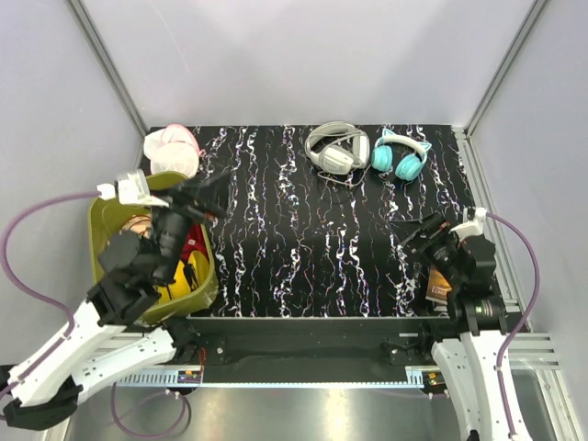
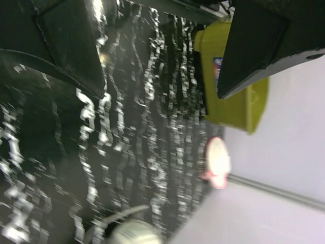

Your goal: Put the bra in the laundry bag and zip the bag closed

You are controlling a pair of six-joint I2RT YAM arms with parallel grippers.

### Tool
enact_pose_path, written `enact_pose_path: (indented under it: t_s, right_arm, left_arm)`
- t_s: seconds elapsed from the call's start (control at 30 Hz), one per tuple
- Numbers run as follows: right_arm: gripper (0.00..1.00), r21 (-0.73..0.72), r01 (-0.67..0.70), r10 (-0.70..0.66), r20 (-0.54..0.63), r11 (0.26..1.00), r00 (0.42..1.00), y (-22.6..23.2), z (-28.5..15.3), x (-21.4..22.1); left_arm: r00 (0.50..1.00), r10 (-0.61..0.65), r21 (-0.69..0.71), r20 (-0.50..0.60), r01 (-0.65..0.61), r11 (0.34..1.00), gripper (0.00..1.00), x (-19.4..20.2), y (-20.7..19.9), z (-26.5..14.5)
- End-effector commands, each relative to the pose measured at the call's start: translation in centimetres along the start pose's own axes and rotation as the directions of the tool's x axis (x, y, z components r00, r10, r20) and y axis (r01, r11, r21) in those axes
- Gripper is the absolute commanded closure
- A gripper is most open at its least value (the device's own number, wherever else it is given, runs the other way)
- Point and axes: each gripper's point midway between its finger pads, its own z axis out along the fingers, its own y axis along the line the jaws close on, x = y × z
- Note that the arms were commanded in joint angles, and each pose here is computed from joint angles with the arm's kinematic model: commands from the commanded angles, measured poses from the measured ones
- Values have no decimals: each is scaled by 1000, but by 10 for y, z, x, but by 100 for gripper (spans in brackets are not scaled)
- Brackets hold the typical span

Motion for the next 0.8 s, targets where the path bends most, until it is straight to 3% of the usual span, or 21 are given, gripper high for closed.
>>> enact_pose_path:
  t_s: [0.0,0.17,0.27,0.4,0.47,0.63,0.77]
  right_arm:
    - [0,191,33,-28,-30,981,999,-27,7,-8]
    - [0,230,90,-60,-137,969,989,-21,28,-16]
    - [0,236,109,-80,-131,966,988,-16,34,-26]
    - [0,256,123,-89,-138,959,986,-15,38,-33]
    - [0,296,137,-82,-190,945,978,-20,42,-32]
    - [0,276,183,-85,-333,944,939,-17,47,-20]
    - [0,213,152,-53,-411,965,910,-10,49,-3]
  left_arm:
    - [967,254,-298,-4,-243,923,1,-33,43,9]
    - [942,334,-314,26,-309,898,1,-72,40,41]
    - [933,341,-280,-119,-361,890,1,-69,54,78]
    - [917,312,-368,-248,-387,845,1,-77,107,124]
    - [921,273,-336,-279,-360,870,1,-73,120,141]
    - [932,97,-465,-350,-263,845,1,-55,235,213]
    - [924,63,-504,-377,-262,823,1,-34,293,259]
